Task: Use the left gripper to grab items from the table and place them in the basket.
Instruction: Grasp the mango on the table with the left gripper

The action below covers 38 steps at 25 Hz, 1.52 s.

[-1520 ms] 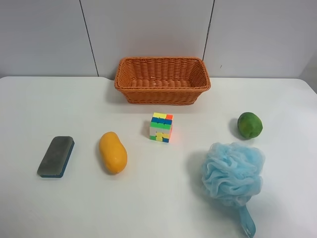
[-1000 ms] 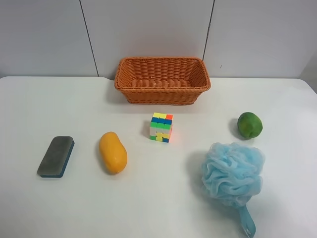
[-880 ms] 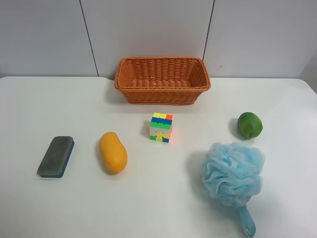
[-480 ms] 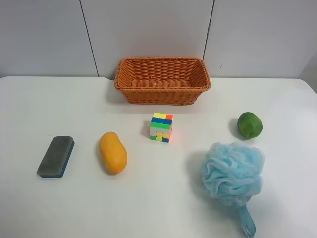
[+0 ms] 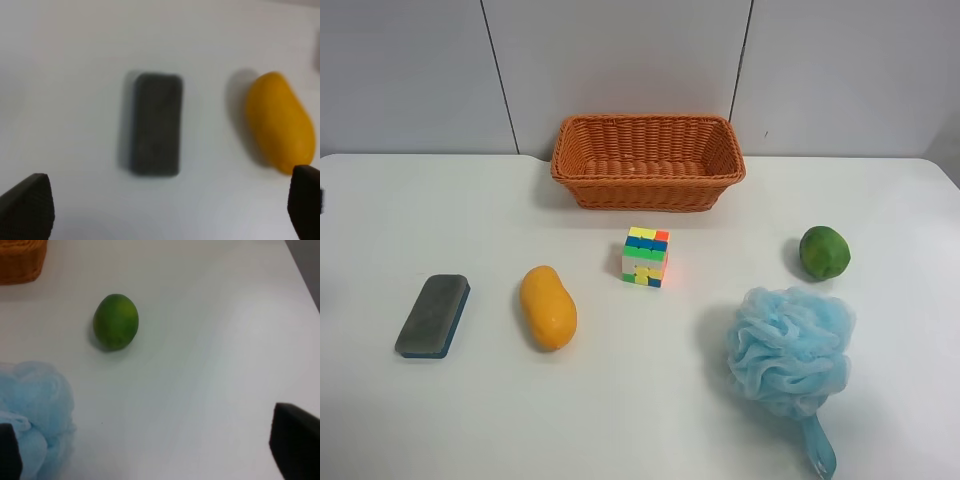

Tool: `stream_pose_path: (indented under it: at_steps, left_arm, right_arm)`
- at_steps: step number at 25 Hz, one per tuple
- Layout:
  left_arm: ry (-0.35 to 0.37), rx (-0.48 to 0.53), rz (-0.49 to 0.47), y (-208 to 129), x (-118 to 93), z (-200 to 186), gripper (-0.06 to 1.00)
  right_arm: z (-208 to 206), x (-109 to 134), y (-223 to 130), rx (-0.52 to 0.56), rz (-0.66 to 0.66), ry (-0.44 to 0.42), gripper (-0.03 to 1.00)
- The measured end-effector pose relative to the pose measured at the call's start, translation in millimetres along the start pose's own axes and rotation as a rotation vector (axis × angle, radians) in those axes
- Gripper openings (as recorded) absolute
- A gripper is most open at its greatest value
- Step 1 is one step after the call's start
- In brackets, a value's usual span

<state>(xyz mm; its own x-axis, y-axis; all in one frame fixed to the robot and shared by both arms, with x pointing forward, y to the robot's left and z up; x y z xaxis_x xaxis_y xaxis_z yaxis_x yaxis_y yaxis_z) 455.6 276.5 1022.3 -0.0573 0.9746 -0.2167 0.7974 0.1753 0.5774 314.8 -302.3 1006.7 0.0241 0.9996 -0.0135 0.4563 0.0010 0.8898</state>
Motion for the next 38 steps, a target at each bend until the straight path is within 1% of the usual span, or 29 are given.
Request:
stream_pose_path:
  at_steps: [3,6,8,11,15,18,22,29,32,38]
  left_arm:
    - [-0.061,0.012,-0.002,10,-22,29,0.92]
    - [-0.109,0.064,-0.01,8,-48,58,0.92]
    - [-0.123,0.122,-0.01,-1,-64,77,0.92]
    - [-0.116,0.233,-0.021,-23,-81,108,0.92]
    - [-0.11,0.322,-0.039,-45,-99,143,0.92]
    - [-0.106,0.355,-0.07,-57,-107,167,0.92]
    - [-0.114,0.363,-0.101,-68,-117,190,0.92]
    - [-0.136,0.352,-0.114,-82,-135,212,0.92]
    - [-0.133,0.343,-0.107,-86,-137,221,0.92]
    - [-0.104,0.359,-0.101,-96,-131,237,0.92]
  right_arm:
    - [0,0,0,0.0,0.0,0.0,0.99]
    - [0,0,0,0.0,0.0,0.0,0.99]
    - [0,0,0,0.0,0.0,0.0,0.99]
    - [0,0,0,0.0,0.0,0.0,0.99]
    - [0,0,0,0.0,0.0,0.0,0.99]
    - [0,0,0,0.0,0.0,0.0,0.99]
    - [0,0,0,0.0,0.0,0.0,0.99]
    - [0,0,0,0.0,0.0,0.0,0.99]
    - [0,0,0,0.0,0.0,0.0,0.99]
    - [0,0,0,0.0,0.0,0.0,0.99]
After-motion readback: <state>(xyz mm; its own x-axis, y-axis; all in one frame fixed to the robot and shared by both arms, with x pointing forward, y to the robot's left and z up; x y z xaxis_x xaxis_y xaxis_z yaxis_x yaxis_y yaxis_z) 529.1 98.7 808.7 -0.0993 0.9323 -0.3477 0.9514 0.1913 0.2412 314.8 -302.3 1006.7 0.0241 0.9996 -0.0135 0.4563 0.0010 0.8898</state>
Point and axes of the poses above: a point on each arm's last joint axis where the gripper is mounted, z pointing out along that axis toward the gripper, x along the wrist's bending axis when the last joint is at zero, y = z × x, the point moved 9 cm from there along z, pointing out along that axis toward the gripper, and after that the axes turned 2 degrees about -z, right-handed, at the moved point
